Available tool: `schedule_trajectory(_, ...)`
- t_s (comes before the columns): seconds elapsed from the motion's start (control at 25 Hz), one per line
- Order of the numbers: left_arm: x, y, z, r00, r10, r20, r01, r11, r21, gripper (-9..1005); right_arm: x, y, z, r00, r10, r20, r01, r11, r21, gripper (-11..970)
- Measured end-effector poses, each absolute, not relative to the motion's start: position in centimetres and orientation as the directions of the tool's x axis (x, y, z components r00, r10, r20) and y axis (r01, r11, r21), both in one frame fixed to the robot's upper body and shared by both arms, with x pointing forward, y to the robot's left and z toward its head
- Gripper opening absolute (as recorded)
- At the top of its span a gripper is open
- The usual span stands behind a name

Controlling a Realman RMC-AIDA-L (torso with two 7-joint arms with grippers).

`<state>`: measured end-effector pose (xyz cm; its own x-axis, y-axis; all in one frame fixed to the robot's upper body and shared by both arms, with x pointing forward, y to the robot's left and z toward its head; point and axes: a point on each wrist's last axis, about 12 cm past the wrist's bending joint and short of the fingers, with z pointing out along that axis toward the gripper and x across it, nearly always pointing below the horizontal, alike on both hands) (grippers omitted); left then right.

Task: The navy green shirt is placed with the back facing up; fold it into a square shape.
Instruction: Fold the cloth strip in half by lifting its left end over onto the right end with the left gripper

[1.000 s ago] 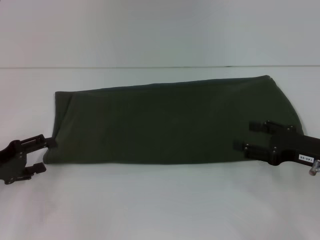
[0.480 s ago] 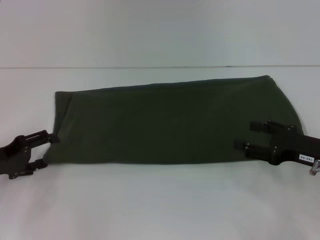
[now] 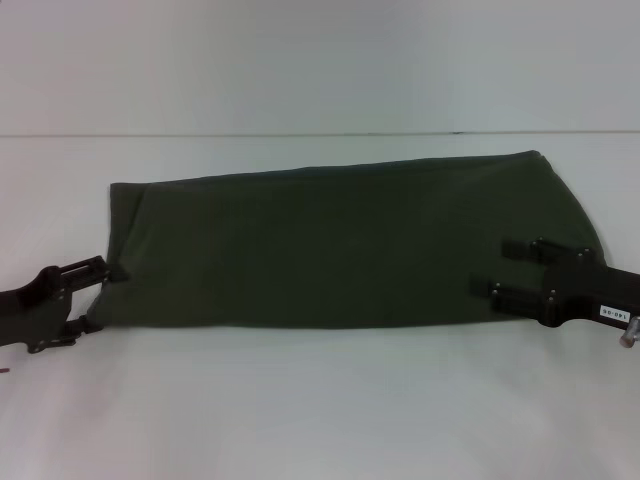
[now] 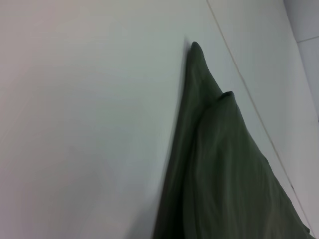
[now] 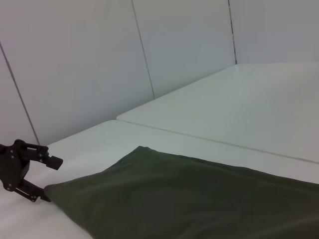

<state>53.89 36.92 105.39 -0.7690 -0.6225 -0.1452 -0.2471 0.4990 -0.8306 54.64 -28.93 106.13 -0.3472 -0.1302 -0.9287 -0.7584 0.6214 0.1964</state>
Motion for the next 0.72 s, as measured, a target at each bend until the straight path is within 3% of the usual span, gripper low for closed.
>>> schedule_trajectory(0.28, 54.7, 36.2, 105.3, -0.790, -0.588, -0.174, -0.233, 0.550, -0.802, 919, 54.7, -28.9, 106.2, -0.344, -0.129, -0.930, -0.759, 0.621, 0.194, 857)
schedule_trajectory(0.48, 55.5, 35.9, 105.8, -0.798, -0.567, -0.204, -0.212, 0.582, -0.785, 851, 54.8, -29.0, 106.3, -0.344, -0.126, -0.931, -0.756, 0.624, 0.195, 857)
schedule_trajectory(0.72, 56.0, 35.3, 105.9, -0.815, -0.537, -0.218, -0.193, 0.606, -0.772, 621, 54.9, -29.0, 106.4, -0.342, -0.122, -0.932, -0.755, 0.626, 0.196, 857)
